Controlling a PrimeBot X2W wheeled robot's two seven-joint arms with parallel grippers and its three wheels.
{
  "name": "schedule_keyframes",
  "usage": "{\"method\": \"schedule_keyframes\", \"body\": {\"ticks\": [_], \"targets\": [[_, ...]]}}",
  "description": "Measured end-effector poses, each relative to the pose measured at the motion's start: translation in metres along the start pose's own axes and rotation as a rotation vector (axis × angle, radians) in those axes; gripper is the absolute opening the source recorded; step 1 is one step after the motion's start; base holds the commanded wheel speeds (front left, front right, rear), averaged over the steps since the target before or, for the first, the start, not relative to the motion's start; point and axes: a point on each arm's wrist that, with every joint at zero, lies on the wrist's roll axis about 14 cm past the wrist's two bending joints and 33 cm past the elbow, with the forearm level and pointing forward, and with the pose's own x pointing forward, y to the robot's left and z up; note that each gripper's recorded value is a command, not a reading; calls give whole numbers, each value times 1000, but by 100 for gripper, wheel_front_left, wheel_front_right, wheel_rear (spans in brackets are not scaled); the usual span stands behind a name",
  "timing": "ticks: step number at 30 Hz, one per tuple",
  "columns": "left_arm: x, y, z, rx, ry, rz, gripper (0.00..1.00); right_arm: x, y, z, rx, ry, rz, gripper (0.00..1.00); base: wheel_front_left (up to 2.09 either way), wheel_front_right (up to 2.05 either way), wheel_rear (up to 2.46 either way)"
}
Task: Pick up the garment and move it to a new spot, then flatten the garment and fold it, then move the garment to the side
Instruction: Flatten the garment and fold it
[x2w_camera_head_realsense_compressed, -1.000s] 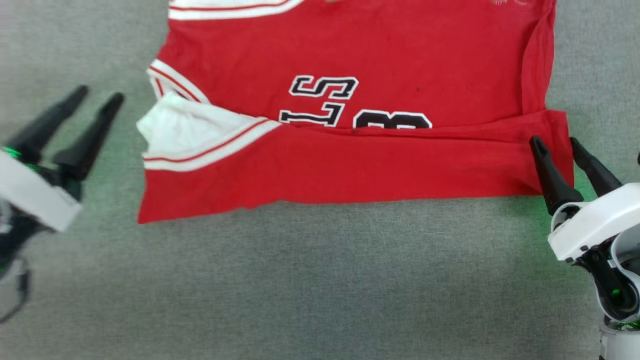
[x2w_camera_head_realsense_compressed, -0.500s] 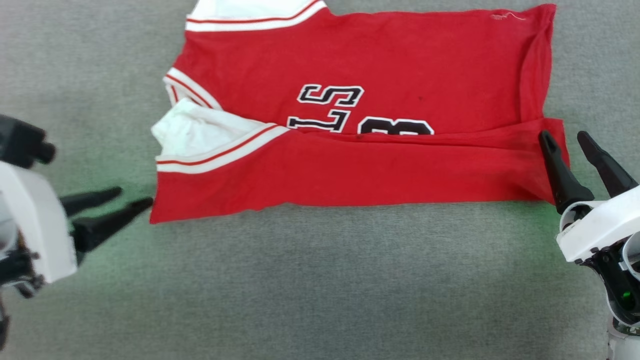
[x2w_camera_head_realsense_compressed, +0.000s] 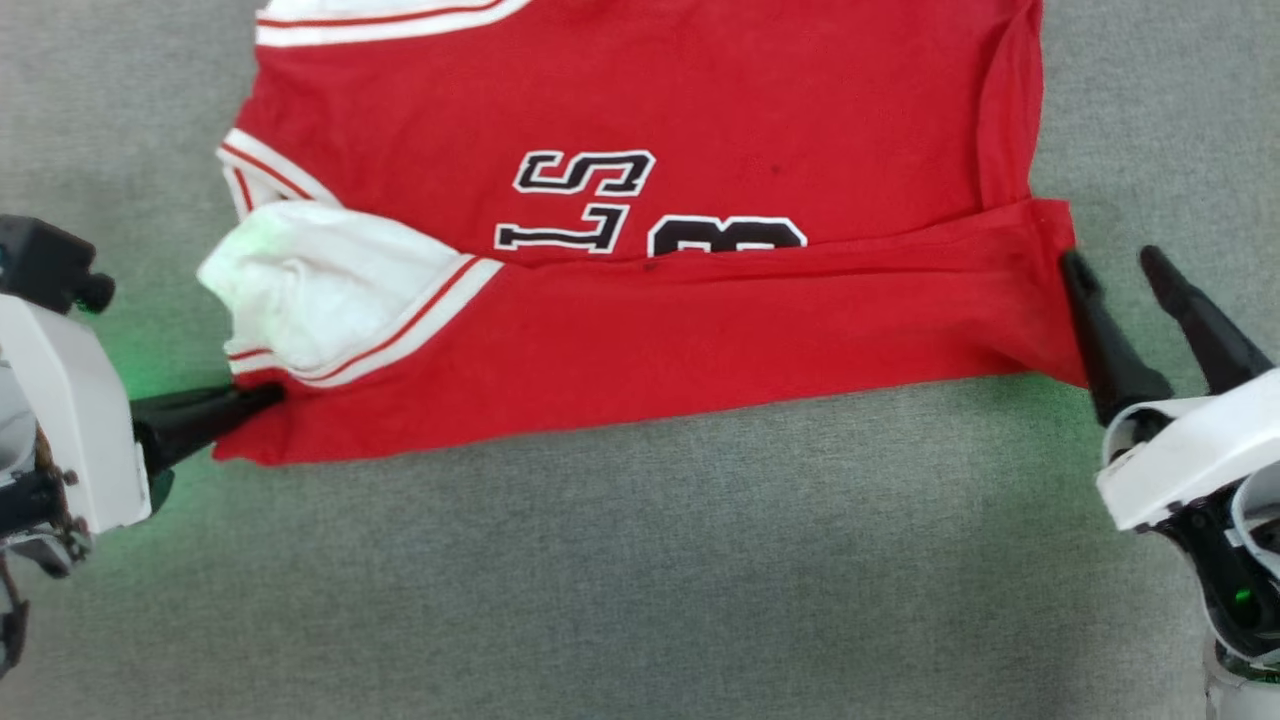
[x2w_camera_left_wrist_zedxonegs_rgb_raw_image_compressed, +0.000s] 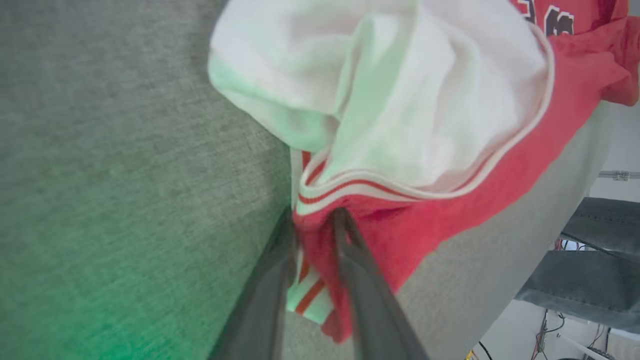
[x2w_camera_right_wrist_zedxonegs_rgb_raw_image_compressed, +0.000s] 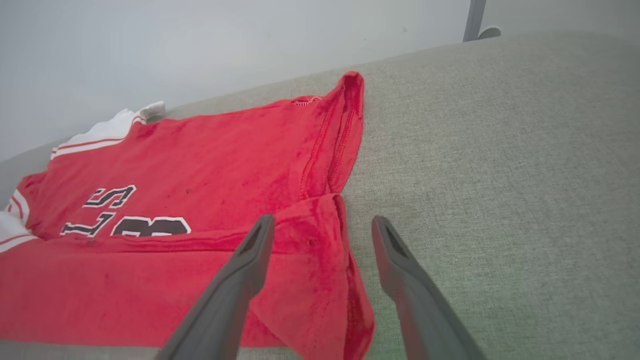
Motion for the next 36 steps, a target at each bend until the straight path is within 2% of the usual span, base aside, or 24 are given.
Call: {"method": "schedule_keyframes", "body": {"ticks": [4,10,15,22,23,25,26,36], "targets": [[7,-7,0,-7,8,-37,0,-1,6,-4,-67,53,29,100,0,0,0],[4,-11,1,10,-23,-41,0,-1,8,-29,-237,276,60,100,0,0,0],[5,-13,1,21,-34,-47,0,3,7,-56,-299,509,72,100,0,0,0],[6,-15,0,0,-64,-56,0,20,-4,-64,-336,610,37,100,0,0,0],[6,-15,0,-5,-72,-56,0,22,-3,-65,-338,615,41,50,0,0,0],[4,-15,0,-10,-85,-56,0,24,-2,-66,-336,615,44,11,0,0,0],[3,-15,0,-12,-96,-55,0,24,-1,-66,-332,615,46,0,0,0,0],[-18,-24,-12,-33,-187,-53,0,6,-3,-57,-318,579,55,0,0,0,0]]}}
